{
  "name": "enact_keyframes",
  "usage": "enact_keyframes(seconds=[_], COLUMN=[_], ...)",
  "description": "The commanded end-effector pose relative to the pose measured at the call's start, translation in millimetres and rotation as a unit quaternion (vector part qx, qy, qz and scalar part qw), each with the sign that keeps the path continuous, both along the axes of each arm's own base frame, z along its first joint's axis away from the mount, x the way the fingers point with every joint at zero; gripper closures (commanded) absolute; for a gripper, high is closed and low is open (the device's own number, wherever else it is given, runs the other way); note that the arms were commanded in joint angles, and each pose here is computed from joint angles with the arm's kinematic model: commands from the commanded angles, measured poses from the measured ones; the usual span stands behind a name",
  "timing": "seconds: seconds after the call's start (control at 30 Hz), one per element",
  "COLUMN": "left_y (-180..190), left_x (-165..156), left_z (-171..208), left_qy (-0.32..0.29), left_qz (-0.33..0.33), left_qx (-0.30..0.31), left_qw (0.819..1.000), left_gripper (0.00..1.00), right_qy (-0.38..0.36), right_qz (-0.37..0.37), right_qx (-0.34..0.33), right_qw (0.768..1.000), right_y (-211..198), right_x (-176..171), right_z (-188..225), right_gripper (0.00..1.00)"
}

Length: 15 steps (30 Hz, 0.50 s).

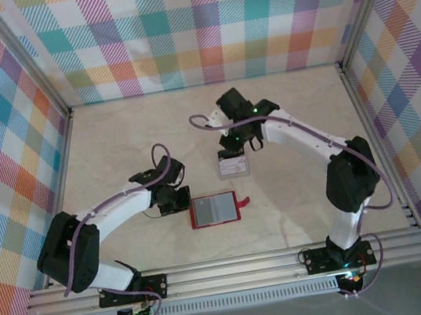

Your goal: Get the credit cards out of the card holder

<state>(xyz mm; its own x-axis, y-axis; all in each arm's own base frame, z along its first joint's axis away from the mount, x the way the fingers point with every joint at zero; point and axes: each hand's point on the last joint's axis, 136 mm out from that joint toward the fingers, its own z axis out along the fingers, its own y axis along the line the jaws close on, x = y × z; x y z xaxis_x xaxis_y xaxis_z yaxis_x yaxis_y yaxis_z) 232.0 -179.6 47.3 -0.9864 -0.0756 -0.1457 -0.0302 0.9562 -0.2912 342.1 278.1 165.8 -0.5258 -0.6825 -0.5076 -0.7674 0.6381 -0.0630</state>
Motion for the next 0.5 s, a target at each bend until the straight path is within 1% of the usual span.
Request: enact_keyframes(seconds=[0.0, 0.13, 0.23, 0.33, 0.4, 0.47], left_y=[0.4, -1.7, -5.5, -8.1, -9.5, -9.3], left_x=[1.1, 1.3, -0.8, -2.4, -3.6, -4.7], left_z=[2.9, 1.4, -0.5, -3.4, -5.2, -7.0], left_qy=[-0.006, -0.002, 0.005, 0.012, 0.015, 0.018], left_qz=[0.004, 0.007, 0.005, 0.004, 0.004, 0.004], left_qx=[-0.017, -0.033, -0.047, -0.057, -0.063, -0.065], left_qw=[1.000, 0.999, 0.999, 0.998, 0.998, 0.998], left_gripper=[0.96, 0.96, 0.97, 0.97, 0.98, 0.98], right_qy=[0.047, 0.132, 0.198, 0.254, 0.298, 0.328], right_qz=[-0.085, -0.131, -0.163, -0.182, -0.199, -0.199], right_qx=[0.136, 0.217, 0.249, 0.262, 0.256, 0.257], right_qw=[0.986, 0.958, 0.934, 0.913, 0.898, 0.887], right_y=[27.1, 41.5, 50.0, 58.7, 62.0, 68.1], right_x=[-16.2, -42.0, -59.6, -75.5, -86.5, -95.4], right_z=[17.2, 12.3, 1.2, -11.3, -25.0, -34.3], right_gripper=[0.89, 0.90, 0.90, 0.90, 0.90, 0.90])
